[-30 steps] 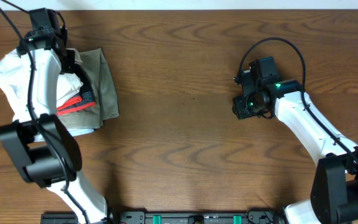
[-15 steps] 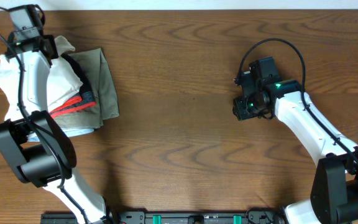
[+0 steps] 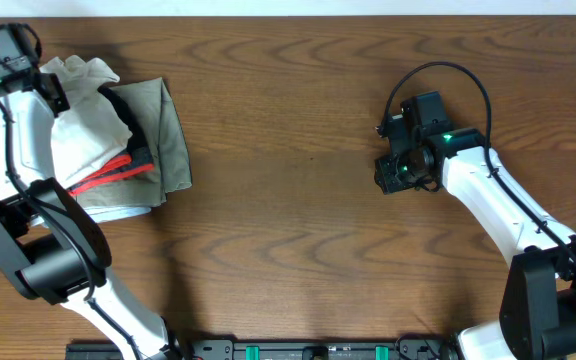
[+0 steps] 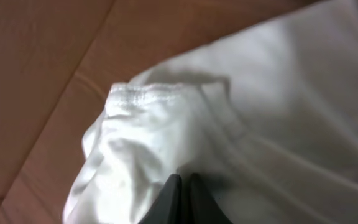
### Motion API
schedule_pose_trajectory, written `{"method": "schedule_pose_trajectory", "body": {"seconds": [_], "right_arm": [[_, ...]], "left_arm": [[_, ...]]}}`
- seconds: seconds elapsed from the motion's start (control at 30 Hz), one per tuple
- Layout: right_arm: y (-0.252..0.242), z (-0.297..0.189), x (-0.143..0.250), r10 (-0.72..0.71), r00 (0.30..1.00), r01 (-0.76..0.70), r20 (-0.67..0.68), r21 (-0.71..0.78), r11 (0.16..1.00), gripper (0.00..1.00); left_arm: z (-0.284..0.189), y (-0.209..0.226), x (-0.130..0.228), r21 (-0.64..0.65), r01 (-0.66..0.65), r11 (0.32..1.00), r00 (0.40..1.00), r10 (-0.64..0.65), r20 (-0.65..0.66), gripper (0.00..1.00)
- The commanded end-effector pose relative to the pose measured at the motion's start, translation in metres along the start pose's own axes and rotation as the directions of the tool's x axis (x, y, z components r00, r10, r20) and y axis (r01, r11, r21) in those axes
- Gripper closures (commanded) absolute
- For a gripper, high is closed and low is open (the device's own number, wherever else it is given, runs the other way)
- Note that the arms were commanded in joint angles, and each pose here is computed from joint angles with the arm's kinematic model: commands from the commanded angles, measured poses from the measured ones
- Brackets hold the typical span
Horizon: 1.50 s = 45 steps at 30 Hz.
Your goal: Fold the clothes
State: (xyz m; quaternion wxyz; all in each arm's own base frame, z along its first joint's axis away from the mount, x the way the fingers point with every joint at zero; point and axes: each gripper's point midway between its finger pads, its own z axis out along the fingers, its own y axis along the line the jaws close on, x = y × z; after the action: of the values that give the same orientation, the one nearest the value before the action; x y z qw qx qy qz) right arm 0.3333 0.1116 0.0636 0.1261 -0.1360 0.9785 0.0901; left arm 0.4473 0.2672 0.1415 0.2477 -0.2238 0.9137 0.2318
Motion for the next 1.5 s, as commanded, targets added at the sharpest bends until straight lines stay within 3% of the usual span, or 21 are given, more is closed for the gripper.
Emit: {"method": "schedule_pose_trajectory", "body": {"seconds": [0.0, 0.03, 0.1, 0.13, 0.33, 0.67, 0.87, 1.03, 1.1, 1.3, 1.47], "right_arm": [[0.002, 0.001, 0.003, -0.013, 1.000, 0.013, -0.013, -0.006, 1.000, 0.53], [0.002, 0.001, 0.003, -0.013, 1.000, 0.013, -0.016, -0.006, 1.000, 0.53], [0.002, 0.001, 0.005, -0.011, 1.000, 0.011, -0.023, -0.006, 1.000, 0.53], [0.002, 0.001, 0.006, -0.011, 1.000, 0.011, -0.025, -0.006, 1.000, 0.53], [0.002, 0.001, 0.009, -0.009, 0.999, 0.008, -0.039, -0.006, 1.000, 0.53], [0.002, 0.001, 0.010, -0.004, 0.999, 0.004, -0.041, -0.006, 1.000, 0.52], [0.002, 0.001, 0.011, -0.004, 0.999, 0.004, -0.049, -0.006, 1.000, 0.52], [0.002, 0.001, 0.015, -0.001, 0.998, 0.001, -0.065, -0.006, 1.000, 0.53], [0.002, 0.001, 0.016, -0.001, 0.998, 0.001, -0.068, -0.006, 1.000, 0.53], [0.002, 0.001, 0.016, -0.001, 0.998, 0.000, -0.068, -0.006, 1.000, 0.54], [0.002, 0.001, 0.016, -0.001, 0.998, 0.001, -0.068, -0.006, 1.000, 0.55]], "left_arm": [[0.005, 0.010, 0.006, -0.023, 0.028, 0.999, 0.999, -0.029, -0.026, 0.89], [0.005, 0.013, 0.005, -0.026, 0.033, 0.999, 0.999, -0.033, -0.024, 0.83], [0.002, 0.017, 0.002, -0.029, 0.041, 0.999, 0.999, -0.041, -0.012, 0.53], [-0.002, 0.020, -0.001, -0.032, 0.047, 0.998, 0.999, -0.047, -0.001, 0.49], [-0.014, 0.044, -0.011, -0.043, 0.137, 0.990, 0.990, -0.135, 0.046, 0.47], [-0.012, 0.042, -0.020, -0.009, 0.152, 0.988, 0.985, -0.151, 0.081, 0.41], [-0.004, 0.007, -0.020, 0.177, 0.133, 0.975, 0.987, -0.146, 0.064, 0.40], [0.010, 0.000, -0.012, 0.182, 0.128, 0.975, 0.990, -0.136, 0.030, 0.41], [0.013, -0.001, -0.010, 0.182, 0.127, 0.975, 0.991, -0.134, 0.025, 0.45], [0.012, 0.001, -0.017, 0.178, 0.129, 0.976, 0.989, -0.140, 0.051, 0.78], [0.011, 0.010, -0.017, 0.127, 0.123, 0.984, 0.990, -0.131, 0.057, 0.90]]}}
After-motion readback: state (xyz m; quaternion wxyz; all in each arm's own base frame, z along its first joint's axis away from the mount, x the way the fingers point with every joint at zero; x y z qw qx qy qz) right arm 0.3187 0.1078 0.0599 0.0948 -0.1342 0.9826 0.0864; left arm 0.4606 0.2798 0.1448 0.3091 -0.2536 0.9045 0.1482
